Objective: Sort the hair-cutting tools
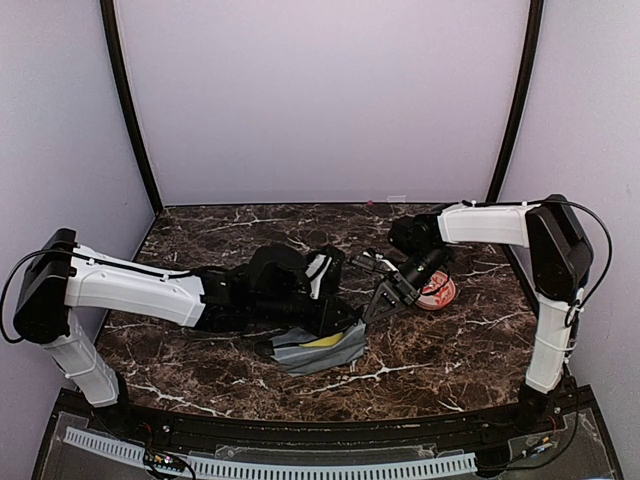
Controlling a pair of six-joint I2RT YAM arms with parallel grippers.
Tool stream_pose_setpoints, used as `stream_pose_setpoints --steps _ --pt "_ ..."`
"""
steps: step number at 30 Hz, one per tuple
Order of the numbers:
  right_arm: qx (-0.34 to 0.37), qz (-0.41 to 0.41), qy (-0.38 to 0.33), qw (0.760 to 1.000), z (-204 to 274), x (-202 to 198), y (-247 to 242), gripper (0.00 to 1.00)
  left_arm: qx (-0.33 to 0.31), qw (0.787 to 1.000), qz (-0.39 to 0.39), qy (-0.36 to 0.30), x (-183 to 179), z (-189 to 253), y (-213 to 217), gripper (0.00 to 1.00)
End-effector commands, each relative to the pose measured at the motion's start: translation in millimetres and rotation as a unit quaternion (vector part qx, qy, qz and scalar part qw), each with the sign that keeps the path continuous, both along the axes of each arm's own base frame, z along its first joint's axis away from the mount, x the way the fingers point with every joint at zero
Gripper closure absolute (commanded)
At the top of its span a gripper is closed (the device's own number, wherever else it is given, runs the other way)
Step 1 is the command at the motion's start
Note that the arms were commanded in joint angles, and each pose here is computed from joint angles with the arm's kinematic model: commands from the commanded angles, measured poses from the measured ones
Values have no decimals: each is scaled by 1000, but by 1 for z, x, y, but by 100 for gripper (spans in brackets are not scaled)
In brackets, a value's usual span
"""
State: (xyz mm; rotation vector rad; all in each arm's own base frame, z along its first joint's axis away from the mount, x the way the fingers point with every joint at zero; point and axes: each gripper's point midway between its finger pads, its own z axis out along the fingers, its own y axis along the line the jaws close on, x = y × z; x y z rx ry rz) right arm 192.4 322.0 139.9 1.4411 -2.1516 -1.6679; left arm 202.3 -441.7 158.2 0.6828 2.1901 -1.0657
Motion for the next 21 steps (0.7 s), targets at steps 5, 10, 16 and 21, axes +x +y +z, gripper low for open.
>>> stream_pose_setpoints --steps 5,10,16,21 --pt "18 5 -11 1000 10 -3 4 100 6 999 -23 30 -4 -8 -11 70" --pt "18 6 -11 1000 10 -4 3 100 12 999 -21 31 -2 -11 -12 74" --pt "16 6 -12 1000 8 -4 3 100 12 1000 -14 20 0 -4 -6 84" --pt "12 8 -14 1000 5 -4 3 100 9 1000 -15 8 -1 6 0 87"
